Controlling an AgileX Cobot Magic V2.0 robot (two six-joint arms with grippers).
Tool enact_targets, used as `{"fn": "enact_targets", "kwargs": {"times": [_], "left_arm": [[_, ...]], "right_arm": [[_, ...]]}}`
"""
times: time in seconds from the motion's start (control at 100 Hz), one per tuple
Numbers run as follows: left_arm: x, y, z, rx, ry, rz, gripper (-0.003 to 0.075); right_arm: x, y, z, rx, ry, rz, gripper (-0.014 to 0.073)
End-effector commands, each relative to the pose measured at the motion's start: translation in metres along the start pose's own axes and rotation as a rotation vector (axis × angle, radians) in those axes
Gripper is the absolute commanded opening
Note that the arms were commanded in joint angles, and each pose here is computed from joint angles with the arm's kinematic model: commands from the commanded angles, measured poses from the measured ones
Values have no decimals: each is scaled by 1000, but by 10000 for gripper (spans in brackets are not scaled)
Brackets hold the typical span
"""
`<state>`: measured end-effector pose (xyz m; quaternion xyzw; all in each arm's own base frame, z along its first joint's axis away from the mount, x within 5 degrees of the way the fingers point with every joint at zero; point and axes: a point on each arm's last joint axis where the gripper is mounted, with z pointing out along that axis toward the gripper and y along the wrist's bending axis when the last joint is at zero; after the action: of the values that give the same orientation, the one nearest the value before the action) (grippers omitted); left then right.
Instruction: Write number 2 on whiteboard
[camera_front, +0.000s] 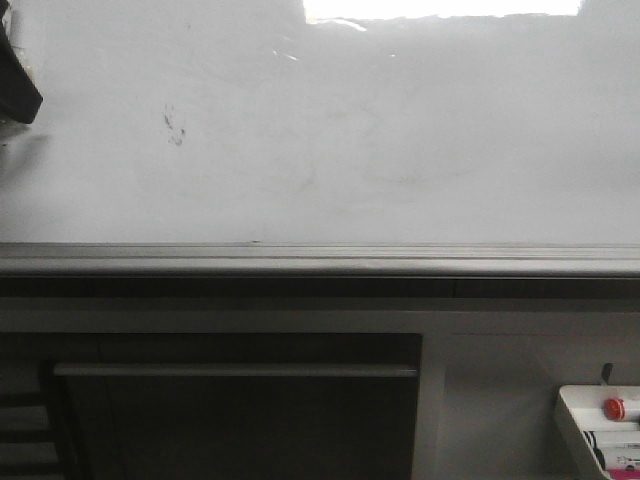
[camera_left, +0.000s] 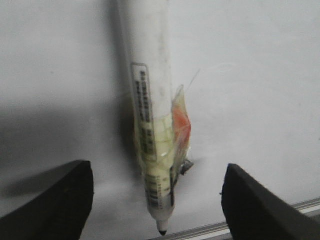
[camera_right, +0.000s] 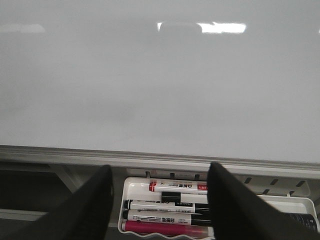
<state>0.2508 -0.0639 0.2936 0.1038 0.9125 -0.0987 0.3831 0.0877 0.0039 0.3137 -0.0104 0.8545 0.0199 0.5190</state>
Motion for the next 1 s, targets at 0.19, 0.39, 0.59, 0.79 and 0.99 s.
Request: {"fn": "enact_targets", "kwargs": {"times": [0.19, 0.39, 0.59, 0.79, 0.99], "left_arm": [[-18, -1, -5, 4, -67, -6, 332], [-17, 0, -2, -5, -51, 11, 214], [-17, 1, -2, -16, -50, 30, 130], [-16, 2, -3, -29, -47, 55, 58], [-15, 0, -18, -24, -5, 152, 15]], "right_arm": [[-15, -1, -3, 14, -82, -10, 373], [-15, -1, -3, 14, -82, -10, 373], [-15, -1, -3, 14, -82, -10, 373], [-15, -1, -3, 14, -81, -10, 373], [-17, 3, -5, -36, -94, 31, 373]]}}
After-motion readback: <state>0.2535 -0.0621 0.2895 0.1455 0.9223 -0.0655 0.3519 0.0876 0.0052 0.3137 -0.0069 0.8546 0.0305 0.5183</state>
